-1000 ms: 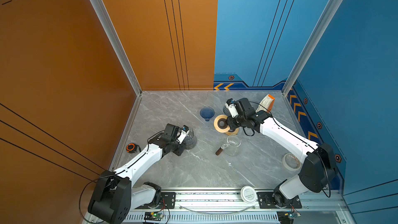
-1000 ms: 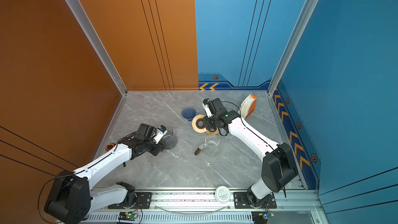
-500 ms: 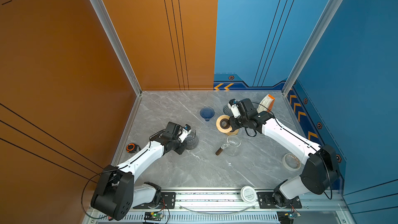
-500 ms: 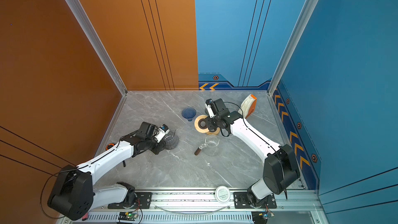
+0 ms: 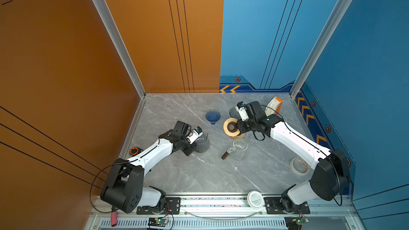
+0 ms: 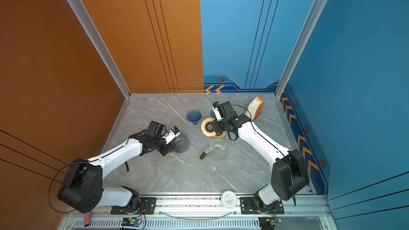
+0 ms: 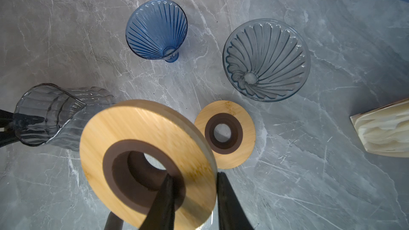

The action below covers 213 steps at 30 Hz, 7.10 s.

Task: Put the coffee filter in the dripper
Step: 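Carry the ring toward the glass pitcher while the left gripper hovers above it, then lower the ring onto the pitcher's mouth with the right gripper while the left gripper withdraws, then open the right gripper and raise it away from the ring, then reach the left gripper to the blue ribbed dripper while the right gripper moves aside, then close the left gripper on the blue dripper's rim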

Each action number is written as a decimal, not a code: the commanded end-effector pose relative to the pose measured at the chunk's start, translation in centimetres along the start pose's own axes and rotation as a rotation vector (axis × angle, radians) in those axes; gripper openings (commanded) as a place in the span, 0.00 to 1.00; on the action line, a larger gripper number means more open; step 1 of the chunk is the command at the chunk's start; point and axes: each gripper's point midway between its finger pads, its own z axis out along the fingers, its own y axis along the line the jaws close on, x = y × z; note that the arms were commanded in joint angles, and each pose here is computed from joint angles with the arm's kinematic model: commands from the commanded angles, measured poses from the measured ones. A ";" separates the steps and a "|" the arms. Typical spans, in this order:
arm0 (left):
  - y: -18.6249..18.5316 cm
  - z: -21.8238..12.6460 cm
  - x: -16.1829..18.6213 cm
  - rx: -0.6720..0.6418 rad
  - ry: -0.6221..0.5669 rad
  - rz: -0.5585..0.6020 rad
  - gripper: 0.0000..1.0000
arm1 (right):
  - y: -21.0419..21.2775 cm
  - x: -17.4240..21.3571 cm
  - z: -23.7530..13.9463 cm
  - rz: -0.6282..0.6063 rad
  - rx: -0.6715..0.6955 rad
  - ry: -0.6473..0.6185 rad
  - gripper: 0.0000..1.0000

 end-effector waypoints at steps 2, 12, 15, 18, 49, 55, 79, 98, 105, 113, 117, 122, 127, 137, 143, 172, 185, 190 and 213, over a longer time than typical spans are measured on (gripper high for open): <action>-0.4 0.3 -2.7 0.038 -0.063 0.064 0.19 | 0.5 -0.6 -1.1 -0.010 -0.031 -0.002 0.00; -0.4 0.0 -3.3 0.003 -0.095 0.082 0.39 | 1.8 -0.5 -0.4 -0.025 -0.048 0.076 0.00; -0.3 -0.7 -3.8 -0.017 -0.127 0.081 0.52 | 2.4 -0.8 -0.2 -0.024 -0.056 0.101 0.00; -0.1 -1.7 -4.5 -0.041 -0.169 0.082 0.63 | 3.4 -1.0 0.0 -0.037 -0.068 0.128 0.00; 7.2 -10.4 0.3 -0.341 -0.382 -0.449 0.98 | 13.3 -4.1 4.7 0.047 -0.114 0.266 0.00; 6.6 -10.4 0.0 -0.322 -0.383 -0.436 0.98 | 13.8 -3.4 6.3 0.106 -0.119 0.305 0.00; 6.6 -9.9 -0.1 -0.312 -0.374 -0.430 0.99 | 14.5 -2.0 9.1 0.112 -0.100 0.354 0.08; 6.2 -10.1 -0.4 -0.314 -0.370 -0.416 0.99 | 14.5 -0.6 8.2 0.077 -0.099 0.386 0.11; 5.1 -9.7 -0.8 -0.278 -0.364 -0.352 0.99 | 14.3 -0.5 8.2 0.072 -0.087 0.384 0.18; 4.4 -9.6 -1.0 -0.261 -0.349 -0.268 1.00 | 14.0 -1.6 7.1 0.060 -0.085 0.347 0.31; 4.2 -10.2 -2.2 -0.237 -0.376 -0.258 1.00 | 13.9 -2.4 6.3 0.053 -0.089 0.317 0.35; 4.4 -11.0 -3.5 -0.229 -0.410 -0.264 1.00 | 14.0 -3.1 5.7 0.049 -0.104 0.280 0.45; 4.7 -12.4 -5.1 -0.228 -0.455 -0.297 0.99 | 13.6 -4.4 3.8 0.049 -0.112 0.208 0.52; 5.7 -14.7 -9.8 -0.200 -0.486 -0.359 0.99 | 10.6 -5.2 0.6 0.033 -0.048 -0.034 0.66; 5.3 -14.8 -13.0 -0.140 -0.416 -0.387 0.99 | 7.4 -4.9 -1.5 0.056 0.067 -0.180 0.74; 8.8 -0.2 -18.4 -0.035 -0.068 -0.585 0.81 | 2.6 0.2 -1.7 0.158 0.018 -0.216 1.00; 10.4 5.4 -17.4 0.047 0.009 -0.684 0.64 | 2.3 0.0 -0.4 0.190 -0.005 -0.195 1.00; 10.7 6.5 -17.5 0.063 0.015 -0.702 0.62 | 2.0 0.1 0.0 0.216 -0.008 -0.183 1.00; 10.7 8.7 -17.5 0.107 0.036 -0.784 0.40 | 1.0 0.5 0.8 0.265 -0.018 -0.149 1.00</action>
